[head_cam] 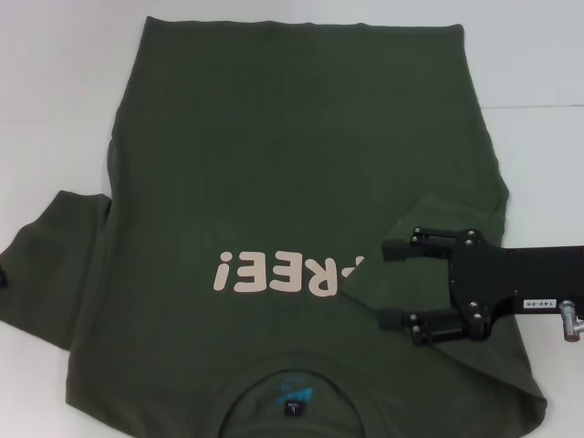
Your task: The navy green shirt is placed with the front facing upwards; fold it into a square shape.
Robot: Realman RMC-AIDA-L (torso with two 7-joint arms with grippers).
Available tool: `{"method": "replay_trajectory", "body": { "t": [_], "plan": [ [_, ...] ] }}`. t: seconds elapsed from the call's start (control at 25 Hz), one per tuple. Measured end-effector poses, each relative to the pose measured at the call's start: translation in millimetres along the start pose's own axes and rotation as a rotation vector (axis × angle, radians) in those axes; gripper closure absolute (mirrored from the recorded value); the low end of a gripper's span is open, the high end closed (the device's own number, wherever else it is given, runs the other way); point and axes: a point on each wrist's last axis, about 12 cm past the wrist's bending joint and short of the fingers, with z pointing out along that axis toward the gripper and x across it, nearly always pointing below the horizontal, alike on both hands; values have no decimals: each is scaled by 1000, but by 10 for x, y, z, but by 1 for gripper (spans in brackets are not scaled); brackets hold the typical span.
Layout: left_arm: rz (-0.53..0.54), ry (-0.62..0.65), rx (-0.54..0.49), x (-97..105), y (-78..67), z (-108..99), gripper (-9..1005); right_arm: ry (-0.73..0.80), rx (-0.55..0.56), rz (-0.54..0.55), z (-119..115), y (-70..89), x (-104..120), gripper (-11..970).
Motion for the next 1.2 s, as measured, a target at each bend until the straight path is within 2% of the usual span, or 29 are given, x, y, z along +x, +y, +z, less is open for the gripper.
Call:
{"method": "replay_trajectory", "body": {
  "t": [0.68, 0.88, 1.04, 1.2],
  "plan": [
    [7, 36, 52, -4, -113, 10, 298, 2, 0, -1, -3, 3, 7, 47],
    [13, 48, 71, -20, -183, 50, 306, 1, 0, 1, -8, 10, 14, 47],
    [56, 62, 63, -28, -255, 84, 312, 2, 1, 2, -16, 12, 18, 47],
    [69, 60, 61, -46, -281, 85, 491, 2, 2, 2, -17, 11, 19, 46]
  ]
}}
